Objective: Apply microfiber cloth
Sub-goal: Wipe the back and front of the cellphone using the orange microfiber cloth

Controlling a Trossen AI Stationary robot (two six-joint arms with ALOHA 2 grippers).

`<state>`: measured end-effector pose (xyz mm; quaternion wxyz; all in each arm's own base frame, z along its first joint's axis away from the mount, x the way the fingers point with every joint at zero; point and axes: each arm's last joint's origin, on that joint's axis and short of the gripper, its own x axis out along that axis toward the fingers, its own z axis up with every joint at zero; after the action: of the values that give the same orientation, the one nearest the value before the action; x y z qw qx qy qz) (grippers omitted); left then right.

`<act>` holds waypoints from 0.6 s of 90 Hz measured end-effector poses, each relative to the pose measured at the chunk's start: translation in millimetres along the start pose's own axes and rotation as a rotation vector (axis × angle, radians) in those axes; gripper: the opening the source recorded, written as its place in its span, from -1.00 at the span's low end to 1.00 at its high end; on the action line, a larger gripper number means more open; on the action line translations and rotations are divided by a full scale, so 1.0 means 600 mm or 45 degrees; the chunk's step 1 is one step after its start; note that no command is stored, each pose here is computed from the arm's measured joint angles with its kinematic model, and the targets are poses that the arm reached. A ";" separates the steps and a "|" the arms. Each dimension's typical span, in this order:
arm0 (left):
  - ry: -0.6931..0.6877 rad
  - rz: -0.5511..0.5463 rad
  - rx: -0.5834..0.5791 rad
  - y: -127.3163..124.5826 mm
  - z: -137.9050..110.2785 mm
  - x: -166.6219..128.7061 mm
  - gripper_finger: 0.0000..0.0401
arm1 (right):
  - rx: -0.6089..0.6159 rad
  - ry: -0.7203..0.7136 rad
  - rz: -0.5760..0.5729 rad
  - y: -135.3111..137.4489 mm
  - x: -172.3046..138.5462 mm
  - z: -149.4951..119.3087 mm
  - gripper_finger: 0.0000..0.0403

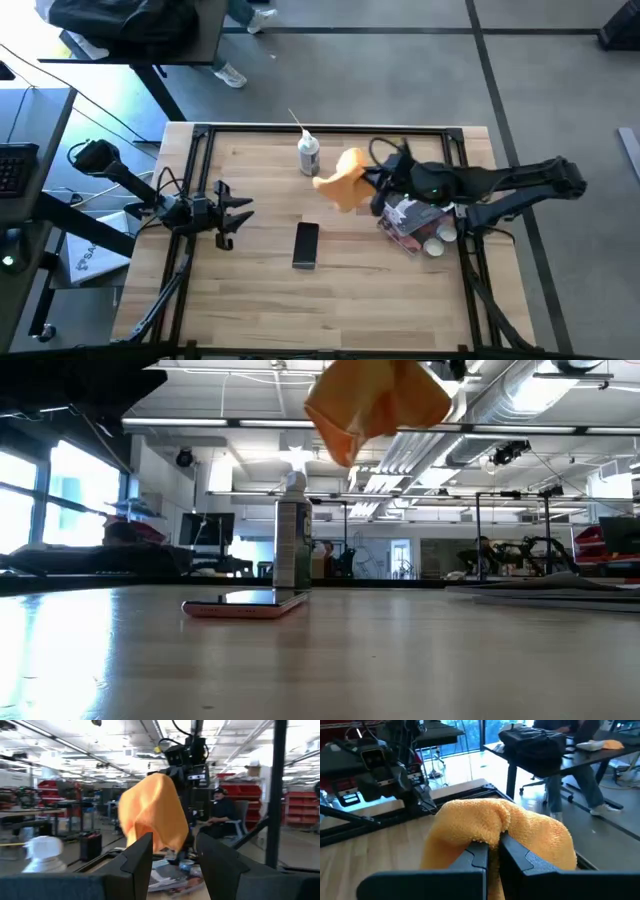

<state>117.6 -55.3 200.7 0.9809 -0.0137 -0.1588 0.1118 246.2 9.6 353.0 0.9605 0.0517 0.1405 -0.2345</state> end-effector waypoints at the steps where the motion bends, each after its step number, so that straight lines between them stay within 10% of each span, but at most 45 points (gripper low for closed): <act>1: -0.002 0.002 -0.001 0.000 0.001 -0.001 -0.35 | 0.004 0.009 -0.008 -0.003 -0.001 -0.001 -1.00; 54: -0.025 0.008 -0.058 -0.004 0.029 -0.028 -0.35 | 0.074 0.348 -0.393 -0.004 0.107 -0.091 -1.00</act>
<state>97.2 -61.7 212.1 0.9783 -0.0353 -0.1709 0.1115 286.1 -11.5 281.9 0.8833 0.0885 0.2688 -0.3738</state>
